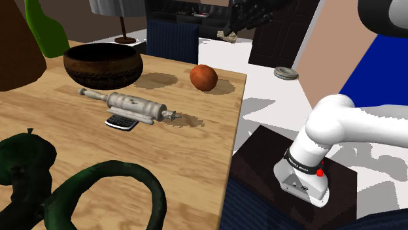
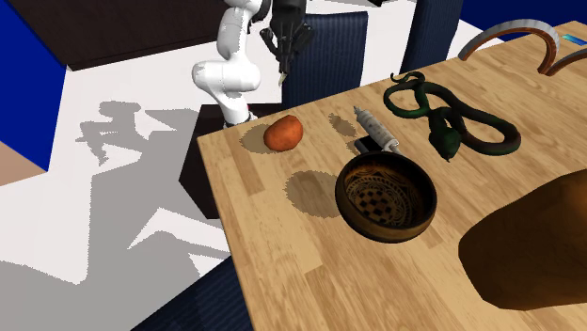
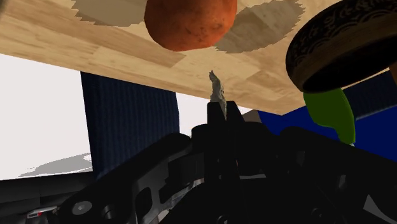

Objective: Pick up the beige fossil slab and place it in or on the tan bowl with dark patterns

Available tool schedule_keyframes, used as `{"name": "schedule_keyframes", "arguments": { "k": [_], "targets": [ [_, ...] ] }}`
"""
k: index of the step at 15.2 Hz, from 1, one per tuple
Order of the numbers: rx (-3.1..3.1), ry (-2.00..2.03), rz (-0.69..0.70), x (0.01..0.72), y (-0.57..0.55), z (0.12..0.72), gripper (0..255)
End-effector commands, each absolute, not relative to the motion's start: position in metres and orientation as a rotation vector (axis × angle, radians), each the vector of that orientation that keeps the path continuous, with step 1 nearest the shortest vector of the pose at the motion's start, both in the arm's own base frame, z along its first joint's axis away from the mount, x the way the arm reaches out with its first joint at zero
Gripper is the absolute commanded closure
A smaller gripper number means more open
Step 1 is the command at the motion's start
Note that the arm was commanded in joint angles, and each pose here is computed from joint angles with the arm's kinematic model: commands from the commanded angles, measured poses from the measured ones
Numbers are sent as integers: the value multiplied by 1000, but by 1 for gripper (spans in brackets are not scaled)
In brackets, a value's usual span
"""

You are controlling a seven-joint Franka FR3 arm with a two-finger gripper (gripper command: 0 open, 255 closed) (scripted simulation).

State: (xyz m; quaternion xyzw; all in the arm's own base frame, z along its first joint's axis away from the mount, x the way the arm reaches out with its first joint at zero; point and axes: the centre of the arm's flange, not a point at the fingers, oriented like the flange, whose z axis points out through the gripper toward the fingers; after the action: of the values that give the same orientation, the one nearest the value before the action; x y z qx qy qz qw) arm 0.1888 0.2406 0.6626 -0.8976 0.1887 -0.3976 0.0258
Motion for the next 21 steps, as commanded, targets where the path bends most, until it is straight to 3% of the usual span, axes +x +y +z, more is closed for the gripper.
{"name": "schedule_keyframes", "arguments": {
  "k": [1, 21],
  "targets": [
    [-2773, 582, -1229, 208, 255, 664, 255],
    [-2773, 582, -1229, 424, 407, 659, 255]
  ]
}}
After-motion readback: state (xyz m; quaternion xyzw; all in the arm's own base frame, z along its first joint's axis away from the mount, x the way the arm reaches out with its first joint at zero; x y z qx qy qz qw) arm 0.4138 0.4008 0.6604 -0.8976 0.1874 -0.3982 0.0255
